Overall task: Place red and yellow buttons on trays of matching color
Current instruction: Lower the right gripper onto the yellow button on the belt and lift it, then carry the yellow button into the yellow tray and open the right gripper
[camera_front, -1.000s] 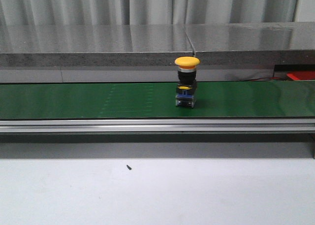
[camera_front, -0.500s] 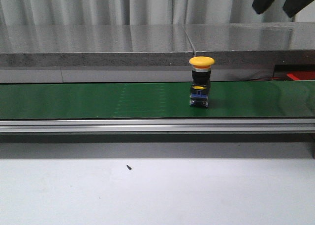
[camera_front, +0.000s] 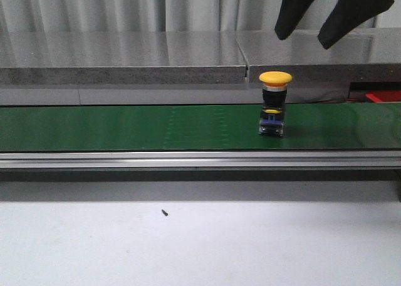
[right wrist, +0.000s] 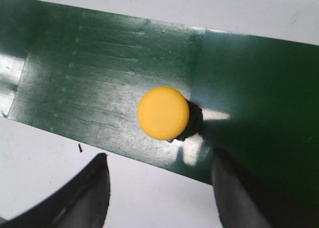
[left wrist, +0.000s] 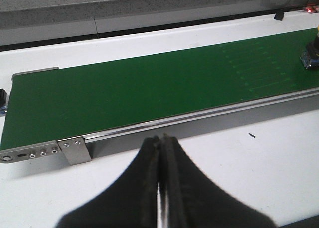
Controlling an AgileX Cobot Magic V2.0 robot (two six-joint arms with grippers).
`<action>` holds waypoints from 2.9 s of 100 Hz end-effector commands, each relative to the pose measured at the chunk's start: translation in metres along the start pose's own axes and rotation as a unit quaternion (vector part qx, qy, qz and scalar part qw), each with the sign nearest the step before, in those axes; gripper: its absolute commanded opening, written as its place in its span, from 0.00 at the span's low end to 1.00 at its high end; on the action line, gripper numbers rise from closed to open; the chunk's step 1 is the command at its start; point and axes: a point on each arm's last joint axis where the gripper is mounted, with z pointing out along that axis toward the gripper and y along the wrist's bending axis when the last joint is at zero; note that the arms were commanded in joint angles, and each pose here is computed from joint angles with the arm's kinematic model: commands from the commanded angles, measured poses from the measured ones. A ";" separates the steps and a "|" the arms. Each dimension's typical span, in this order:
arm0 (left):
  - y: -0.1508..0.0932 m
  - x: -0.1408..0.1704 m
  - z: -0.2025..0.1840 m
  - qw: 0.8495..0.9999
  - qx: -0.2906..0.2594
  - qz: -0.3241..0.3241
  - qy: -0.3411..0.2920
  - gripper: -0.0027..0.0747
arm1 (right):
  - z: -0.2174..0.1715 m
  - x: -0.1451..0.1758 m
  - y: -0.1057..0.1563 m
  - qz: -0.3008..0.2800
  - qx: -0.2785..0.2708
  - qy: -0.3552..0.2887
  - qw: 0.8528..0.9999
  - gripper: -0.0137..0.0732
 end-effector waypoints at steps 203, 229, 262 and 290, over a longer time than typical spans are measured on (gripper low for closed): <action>-0.001 -0.013 -0.004 0.999 0.005 -0.004 -0.044 0.01 | -0.052 0.076 -0.108 0.099 0.170 -0.058 0.979 0.43; -0.001 -0.013 -0.004 0.999 0.005 -0.004 -0.044 0.01 | -0.064 0.098 -0.157 0.201 0.232 -0.071 0.949 0.43; -0.001 -0.013 -0.004 0.999 0.005 -0.004 -0.044 0.01 | -0.050 0.127 -0.200 0.278 0.272 -0.076 0.918 0.43; -0.001 -0.013 -0.004 0.999 0.005 -0.004 -0.044 0.01 | -0.013 0.130 -0.221 0.286 0.267 -0.045 0.919 0.43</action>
